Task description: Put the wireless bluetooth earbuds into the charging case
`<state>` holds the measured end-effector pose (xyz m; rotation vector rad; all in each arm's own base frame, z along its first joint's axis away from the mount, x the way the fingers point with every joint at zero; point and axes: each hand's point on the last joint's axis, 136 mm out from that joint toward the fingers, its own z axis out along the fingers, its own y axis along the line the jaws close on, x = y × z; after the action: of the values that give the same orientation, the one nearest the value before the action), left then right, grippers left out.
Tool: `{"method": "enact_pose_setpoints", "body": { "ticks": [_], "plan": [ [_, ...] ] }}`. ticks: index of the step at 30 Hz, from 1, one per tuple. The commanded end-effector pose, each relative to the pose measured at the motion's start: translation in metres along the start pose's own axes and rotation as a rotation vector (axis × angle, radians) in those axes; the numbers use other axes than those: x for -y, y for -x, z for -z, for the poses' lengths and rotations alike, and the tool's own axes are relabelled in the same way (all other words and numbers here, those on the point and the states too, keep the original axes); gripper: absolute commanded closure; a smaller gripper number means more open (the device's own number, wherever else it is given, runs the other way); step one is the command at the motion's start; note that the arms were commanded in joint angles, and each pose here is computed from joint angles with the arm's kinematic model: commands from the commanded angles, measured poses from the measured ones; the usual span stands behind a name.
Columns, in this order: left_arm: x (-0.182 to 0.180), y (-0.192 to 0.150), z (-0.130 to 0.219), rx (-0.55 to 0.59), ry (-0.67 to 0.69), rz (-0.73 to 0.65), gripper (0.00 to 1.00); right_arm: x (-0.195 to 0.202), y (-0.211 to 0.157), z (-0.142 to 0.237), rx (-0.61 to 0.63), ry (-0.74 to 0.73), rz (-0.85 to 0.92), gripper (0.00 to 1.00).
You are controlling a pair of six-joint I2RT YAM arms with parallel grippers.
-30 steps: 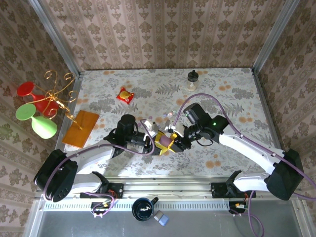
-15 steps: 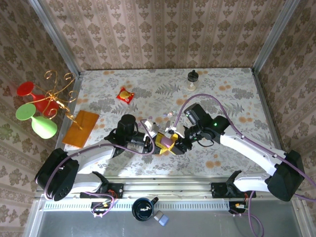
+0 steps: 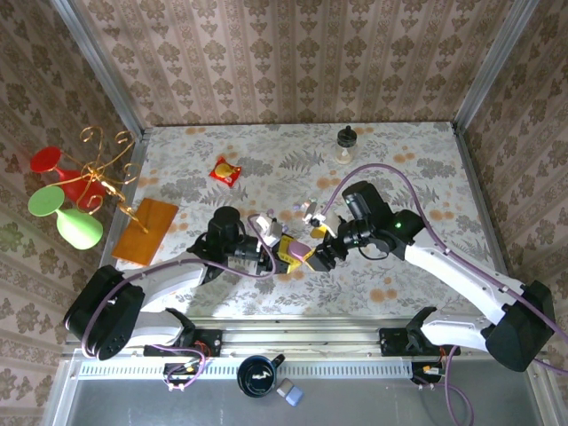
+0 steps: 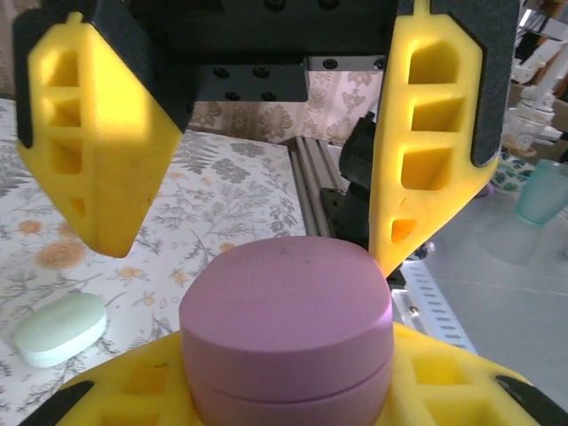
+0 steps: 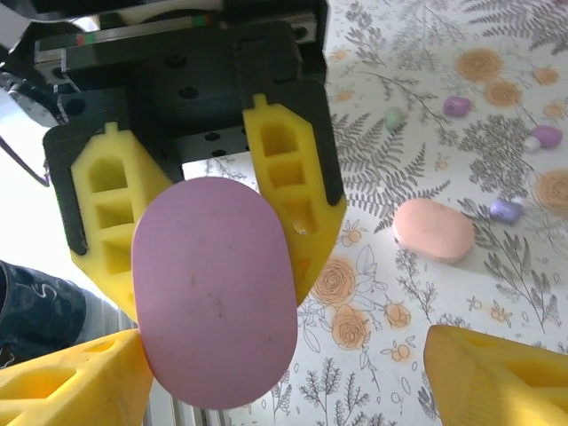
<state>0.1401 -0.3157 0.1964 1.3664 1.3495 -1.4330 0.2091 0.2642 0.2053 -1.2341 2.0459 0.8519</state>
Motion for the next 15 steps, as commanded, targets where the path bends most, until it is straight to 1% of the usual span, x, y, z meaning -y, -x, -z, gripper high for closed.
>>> {"method": "enact_pose_setpoints", "body": {
  "ticks": [1, 6, 13, 15],
  "plan": [
    [0.008, 0.001, -0.001, 0.016, -0.038, -0.048, 0.71, 0.028, 0.013, 0.011, 0.074, -0.139, -0.042, 0.2],
    [0.009, -0.001, 0.0, 0.026, -0.034, -0.075, 0.71, 0.041, 0.025, 0.025, 0.156, -0.195, -0.095, 0.19],
    [0.009, -0.002, -0.001, 0.029, -0.04, -0.099, 0.72, 0.045, 0.029, 0.028, 0.175, -0.206, -0.124, 0.19],
    [0.008, -0.005, -0.001, 0.025, -0.03, -0.11, 0.72, 0.04, 0.03, 0.03, 0.189, -0.188, -0.12, 0.19]
  ]
}}
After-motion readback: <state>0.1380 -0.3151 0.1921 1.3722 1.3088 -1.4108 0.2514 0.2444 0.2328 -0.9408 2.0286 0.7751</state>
